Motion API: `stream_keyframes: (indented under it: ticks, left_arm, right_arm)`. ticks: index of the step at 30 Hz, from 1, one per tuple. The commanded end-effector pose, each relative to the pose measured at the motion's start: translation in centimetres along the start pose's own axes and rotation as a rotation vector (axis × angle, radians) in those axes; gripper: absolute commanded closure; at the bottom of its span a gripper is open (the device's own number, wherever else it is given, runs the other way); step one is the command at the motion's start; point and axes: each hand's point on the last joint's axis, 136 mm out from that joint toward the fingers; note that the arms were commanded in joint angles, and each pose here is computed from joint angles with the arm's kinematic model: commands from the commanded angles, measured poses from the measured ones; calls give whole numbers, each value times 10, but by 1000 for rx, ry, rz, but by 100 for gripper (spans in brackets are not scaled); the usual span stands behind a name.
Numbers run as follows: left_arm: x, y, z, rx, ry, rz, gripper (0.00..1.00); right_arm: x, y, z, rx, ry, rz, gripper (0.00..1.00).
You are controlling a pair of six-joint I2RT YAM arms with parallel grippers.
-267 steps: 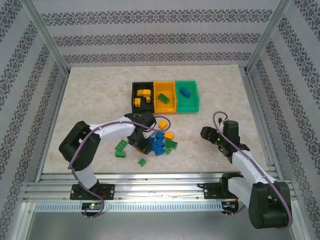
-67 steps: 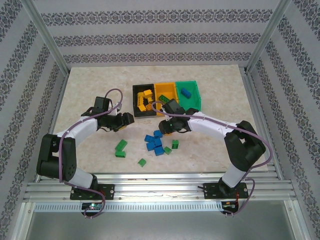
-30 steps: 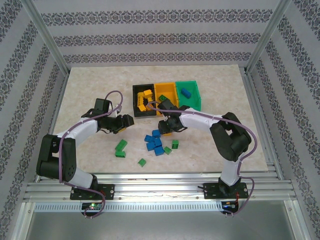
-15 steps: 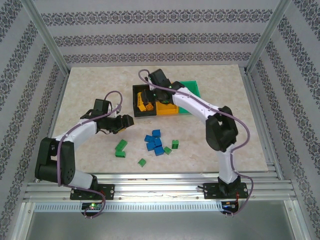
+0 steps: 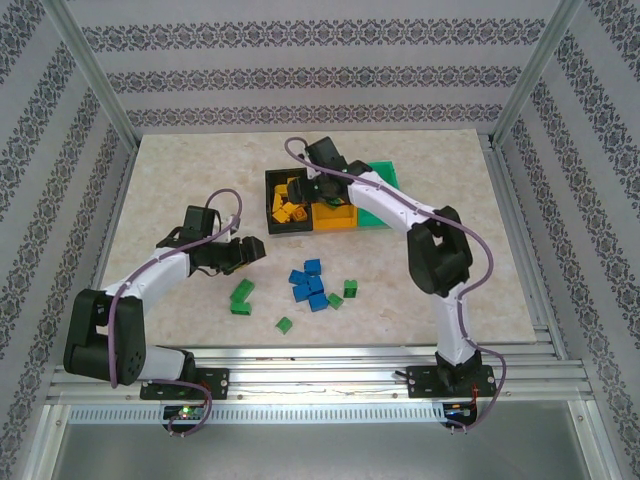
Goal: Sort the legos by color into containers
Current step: Place the lego in the container, then pick up the lego from the bottom-center of the table.
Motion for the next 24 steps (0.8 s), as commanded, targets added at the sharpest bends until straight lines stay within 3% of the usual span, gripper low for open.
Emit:
stream_keyframes:
  ticks: [1,8,13,17,24]
  left_arm:
    - [3,-14,5,53,29,37,33]
    - [13,-29,17,73,79,108,33]
    - [20,-24,27,28,99,121,33]
    - [14,-8,29,-60,52,97,33]
    - [6,-19,30,-15,29,86,33]
  right_arm:
    - [-2,7,-46,4,-76,-29,36]
    - [79,-19,-77,88,22,19,36]
    - [127,-13,-98,61,81,57,37]
    - [159,-1,-111,49,120,94,37]
    - [207,11,-118,54,204,146,37]
Point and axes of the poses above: each hand's point on the last joint's axis, 136 mm out from that joint toward the fingers, its own z axis out along the fingers, its own y axis along the line the jaws close on, x = y × z, and after that the axes turned 14 degrees about -z, right-handed
